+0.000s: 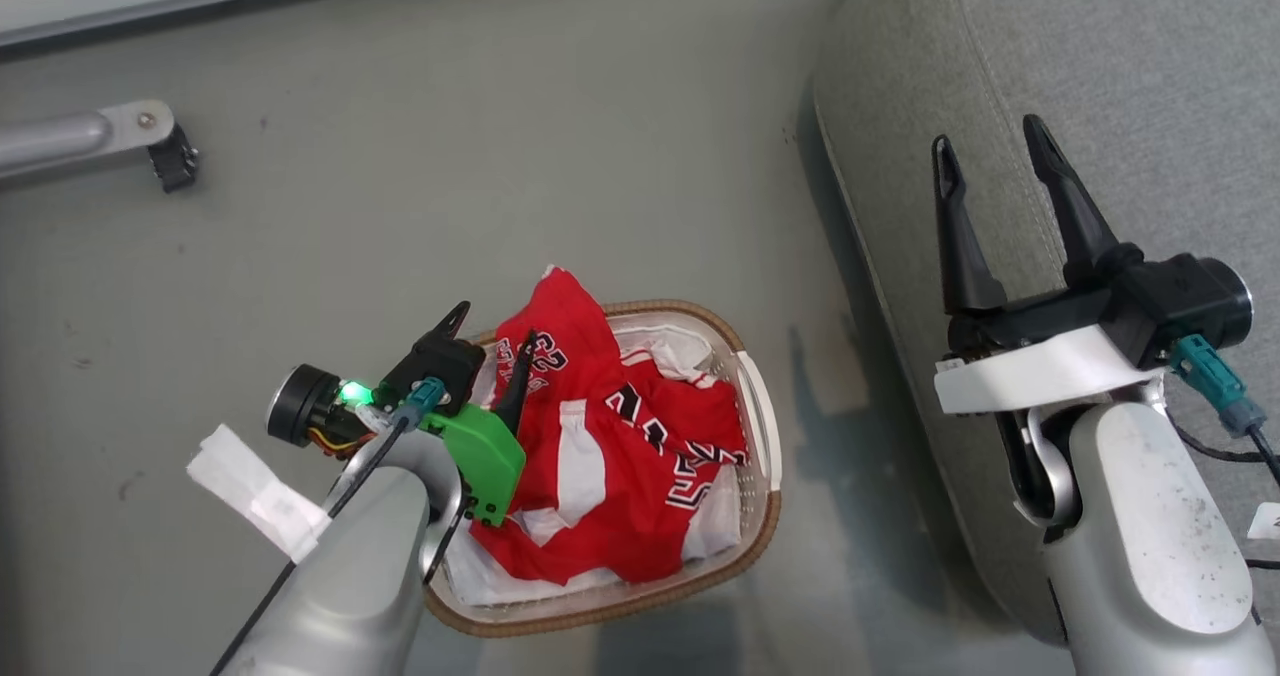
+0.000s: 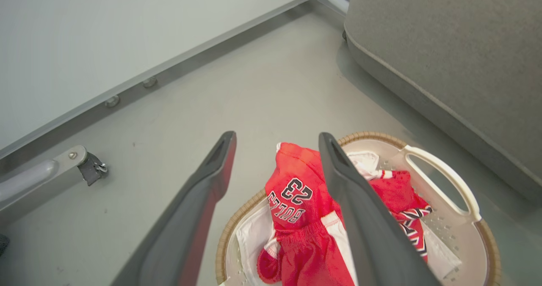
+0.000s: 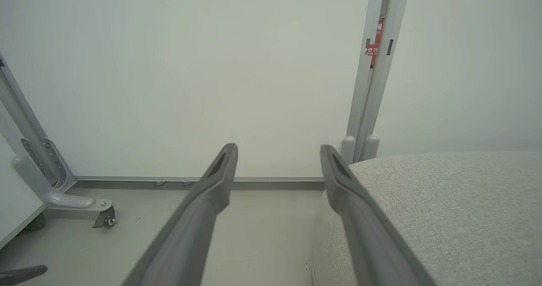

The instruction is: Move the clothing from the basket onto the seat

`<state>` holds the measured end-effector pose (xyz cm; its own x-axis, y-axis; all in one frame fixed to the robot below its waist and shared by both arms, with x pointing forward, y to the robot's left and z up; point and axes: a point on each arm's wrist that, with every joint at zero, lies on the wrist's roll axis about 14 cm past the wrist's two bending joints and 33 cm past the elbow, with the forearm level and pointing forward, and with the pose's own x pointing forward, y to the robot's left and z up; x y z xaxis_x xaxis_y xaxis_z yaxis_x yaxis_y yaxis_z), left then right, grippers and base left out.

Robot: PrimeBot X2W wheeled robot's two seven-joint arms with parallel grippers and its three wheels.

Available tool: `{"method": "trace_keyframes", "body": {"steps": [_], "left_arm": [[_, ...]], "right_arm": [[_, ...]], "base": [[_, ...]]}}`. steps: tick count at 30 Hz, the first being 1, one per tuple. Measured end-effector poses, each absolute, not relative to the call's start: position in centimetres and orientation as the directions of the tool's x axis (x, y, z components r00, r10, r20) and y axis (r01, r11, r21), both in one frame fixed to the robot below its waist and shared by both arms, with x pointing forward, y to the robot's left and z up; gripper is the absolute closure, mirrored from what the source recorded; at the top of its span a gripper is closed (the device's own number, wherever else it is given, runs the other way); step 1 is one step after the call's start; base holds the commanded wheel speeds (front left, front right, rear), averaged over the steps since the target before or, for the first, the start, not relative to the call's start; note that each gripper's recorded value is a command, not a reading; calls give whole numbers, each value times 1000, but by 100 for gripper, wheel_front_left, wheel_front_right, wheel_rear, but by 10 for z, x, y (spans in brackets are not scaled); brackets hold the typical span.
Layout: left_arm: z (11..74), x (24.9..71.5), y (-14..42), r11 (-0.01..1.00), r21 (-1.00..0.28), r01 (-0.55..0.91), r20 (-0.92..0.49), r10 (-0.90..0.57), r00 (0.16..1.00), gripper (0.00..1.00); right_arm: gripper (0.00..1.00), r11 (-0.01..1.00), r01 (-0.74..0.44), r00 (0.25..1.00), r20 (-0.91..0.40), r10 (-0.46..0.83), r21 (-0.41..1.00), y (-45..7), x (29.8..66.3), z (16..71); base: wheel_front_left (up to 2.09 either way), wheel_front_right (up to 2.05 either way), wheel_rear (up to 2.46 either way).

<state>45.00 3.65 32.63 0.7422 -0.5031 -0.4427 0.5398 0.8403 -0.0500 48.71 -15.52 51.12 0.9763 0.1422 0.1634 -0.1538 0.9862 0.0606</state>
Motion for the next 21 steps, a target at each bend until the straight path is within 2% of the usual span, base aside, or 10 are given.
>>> {"method": "trace_keyframes", "body": {"steps": [8,12,17,21], "left_arm": [[231,417,18,748,-103,655,-680,-534,503,0],[201,400,2,698,-152,700,-728,-558,398,0],[174,383,-13,656,-213,724,-759,-578,300,0],[154,381,-12,641,-227,733,-781,-570,256,0]], "right_arm": [[0,989,-108,992,78,100,97,-173,502,466],[0,991,-83,996,27,80,109,-181,503,443],[0,992,-52,998,-22,55,111,-192,502,422],[0,993,-33,997,-60,40,113,-198,500,407]], "base": [[0,0,0],[0,0,0],[0,0,0],[0,0,0]]}}
